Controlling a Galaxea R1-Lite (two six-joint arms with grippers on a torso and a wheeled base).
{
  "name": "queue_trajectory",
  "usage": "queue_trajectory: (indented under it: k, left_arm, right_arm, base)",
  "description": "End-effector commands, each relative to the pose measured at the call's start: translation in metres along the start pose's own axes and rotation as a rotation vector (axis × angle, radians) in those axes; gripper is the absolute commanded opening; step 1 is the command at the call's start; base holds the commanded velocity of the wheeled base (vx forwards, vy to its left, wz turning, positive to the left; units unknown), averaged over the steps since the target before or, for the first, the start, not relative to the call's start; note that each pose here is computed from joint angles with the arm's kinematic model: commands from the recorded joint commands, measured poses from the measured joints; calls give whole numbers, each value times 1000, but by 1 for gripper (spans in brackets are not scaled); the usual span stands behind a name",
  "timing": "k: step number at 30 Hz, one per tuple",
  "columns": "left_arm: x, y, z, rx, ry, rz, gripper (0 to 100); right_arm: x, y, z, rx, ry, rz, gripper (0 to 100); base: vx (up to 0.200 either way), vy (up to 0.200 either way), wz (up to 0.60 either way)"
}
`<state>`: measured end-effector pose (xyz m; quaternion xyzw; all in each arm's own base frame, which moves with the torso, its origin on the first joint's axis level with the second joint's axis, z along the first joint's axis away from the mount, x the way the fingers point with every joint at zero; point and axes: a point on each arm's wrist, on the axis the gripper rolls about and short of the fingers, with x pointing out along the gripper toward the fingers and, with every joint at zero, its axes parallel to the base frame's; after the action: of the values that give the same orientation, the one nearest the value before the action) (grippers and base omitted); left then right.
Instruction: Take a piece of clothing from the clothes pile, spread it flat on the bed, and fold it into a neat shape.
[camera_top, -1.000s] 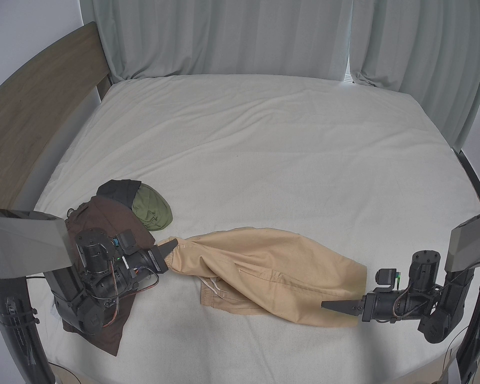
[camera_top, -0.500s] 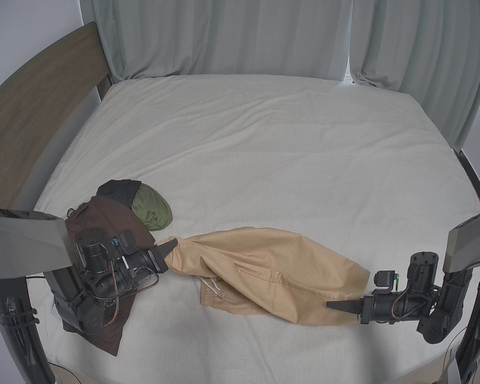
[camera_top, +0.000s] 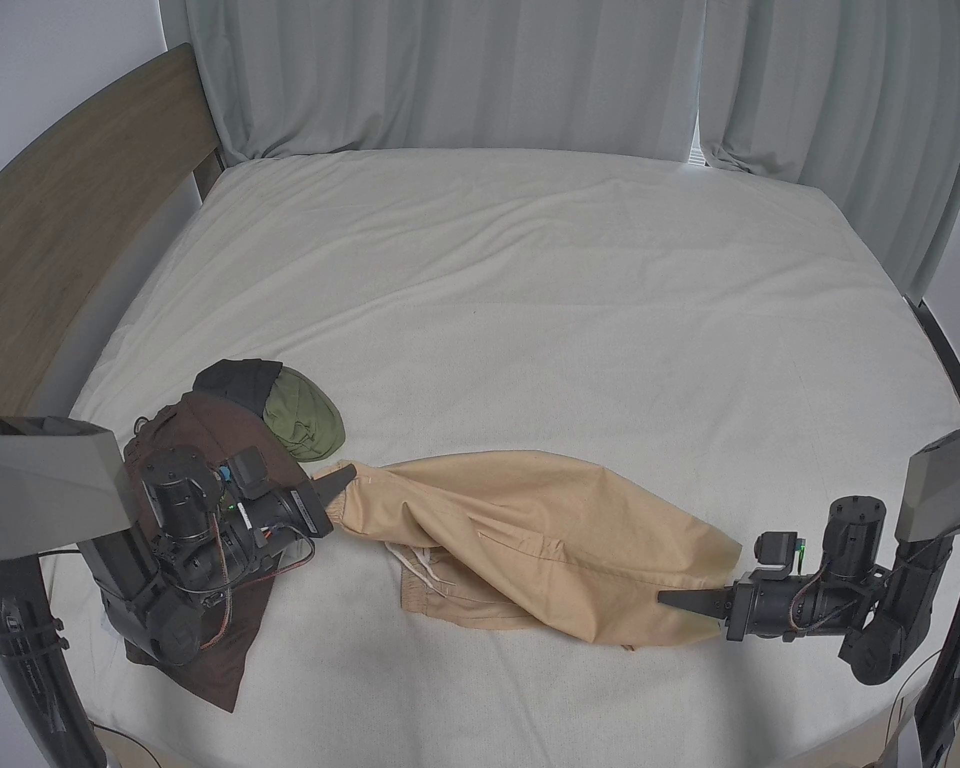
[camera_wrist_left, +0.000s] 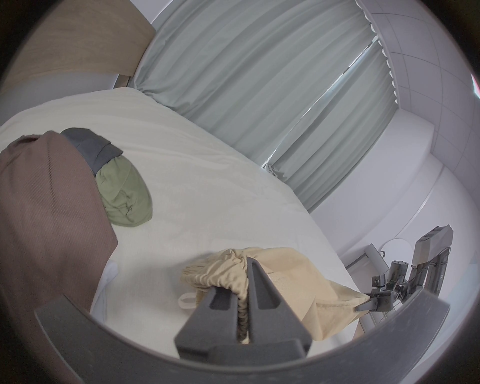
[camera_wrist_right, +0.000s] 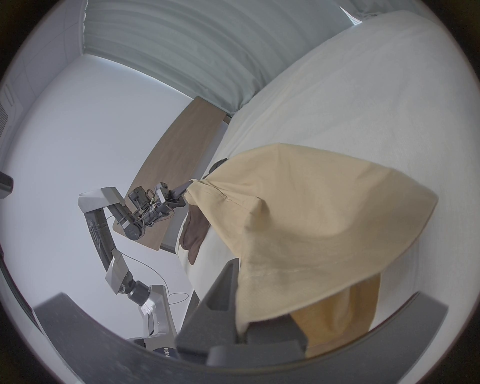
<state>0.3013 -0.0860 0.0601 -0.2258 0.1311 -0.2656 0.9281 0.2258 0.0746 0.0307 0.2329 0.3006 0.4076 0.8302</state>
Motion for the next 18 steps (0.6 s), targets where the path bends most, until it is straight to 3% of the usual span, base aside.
queue_trajectory:
  k: [1,7,18]
  left_arm:
    - [-7,-12,19,26,-61,-47,0]
    - [-9,-20,34,50,-87,-124,0]
    - [-23,-36,54,87,-135,-203,0]
  right_arm:
    - [-8,18,15,-70,-67,38,0]
    - [-17,33,30,-134,-147,62,0]
    - [-30,56,51,-148,-247,120,0]
  base:
    - [0,0,0]
    - [0,0,0]
    - [0,0,0]
